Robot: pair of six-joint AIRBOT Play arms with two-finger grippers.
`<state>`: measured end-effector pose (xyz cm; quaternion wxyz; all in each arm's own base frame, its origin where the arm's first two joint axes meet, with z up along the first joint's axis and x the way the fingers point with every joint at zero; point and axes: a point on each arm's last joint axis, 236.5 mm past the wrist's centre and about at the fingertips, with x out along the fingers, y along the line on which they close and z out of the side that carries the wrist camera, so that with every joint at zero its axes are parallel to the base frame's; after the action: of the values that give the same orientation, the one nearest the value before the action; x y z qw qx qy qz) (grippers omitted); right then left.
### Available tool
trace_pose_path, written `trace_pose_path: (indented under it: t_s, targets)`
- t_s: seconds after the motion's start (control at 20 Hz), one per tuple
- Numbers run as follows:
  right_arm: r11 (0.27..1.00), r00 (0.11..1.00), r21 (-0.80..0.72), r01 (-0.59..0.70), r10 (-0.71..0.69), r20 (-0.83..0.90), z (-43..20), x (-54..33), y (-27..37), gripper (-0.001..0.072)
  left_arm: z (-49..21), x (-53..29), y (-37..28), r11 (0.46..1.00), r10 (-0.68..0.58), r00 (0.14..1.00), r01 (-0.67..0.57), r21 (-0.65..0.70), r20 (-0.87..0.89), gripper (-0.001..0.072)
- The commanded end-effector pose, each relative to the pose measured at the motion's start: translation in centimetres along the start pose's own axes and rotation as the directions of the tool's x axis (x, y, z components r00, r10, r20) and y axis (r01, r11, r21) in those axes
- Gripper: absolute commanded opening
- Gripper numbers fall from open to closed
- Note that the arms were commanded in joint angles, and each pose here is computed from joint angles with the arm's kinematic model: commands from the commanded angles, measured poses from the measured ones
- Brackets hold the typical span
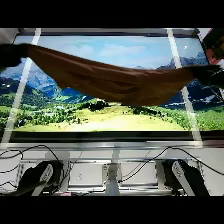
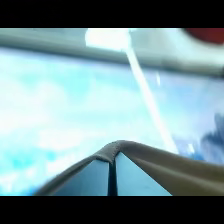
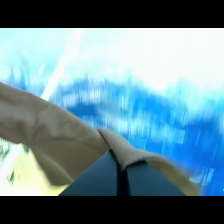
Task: Fold the clothes and pants, and hang the long-sleeved shirts on hangers.
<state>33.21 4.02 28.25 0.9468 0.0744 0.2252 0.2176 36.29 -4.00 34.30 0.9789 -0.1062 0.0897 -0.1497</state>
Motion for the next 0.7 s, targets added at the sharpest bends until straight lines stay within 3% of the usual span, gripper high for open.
trace_pose_path:
  t_s: [0.0, 0.15, 0.35, 0.5, 0.65]
  targets:
    - [0.986, 0.975, -0.158, 0.056, -0.020, 0.221, 6.4, -7.6, 7.2, 0.0013, 8.8, -7.7, -2.9, 0.994, 0.045, 0.937, -0.078, 0.080, 0.347, 0.0015]
    - [0.962, 0.943, -0.254, 0.099, -0.010, 0.332, 8.8, -12.1, 11.7, 0.0013, 13.6, -15.0, -5.3, 0.986, 0.052, 0.815, -0.135, 0.101, 0.577, 0.0015]
    - [0.968, 0.912, -0.228, 0.102, 0.001, 0.411, 10.4, -15.1, 14.5, 0.0013, 16.0, -21.8, -7.9, 0.979, 0.034, 0.686, -0.168, 0.112, 0.726, 0.0015]
    - [0.971, 0.903, -0.214, 0.104, -0.003, 0.429, 10.9, -15.3, 14.5, 0.0013, 15.9, -22.5, -8.4, 0.979, 0.027, 0.679, -0.166, 0.118, 0.733, 0.0015]
    - [0.978, 0.907, -0.181, 0.103, -0.018, 0.421, 11.6, -14.2, 12.7, 0.0013, 13.8, -18.6, -7.0, 0.983, 0.038, 0.765, -0.143, 0.113, 0.643, 0.0014]
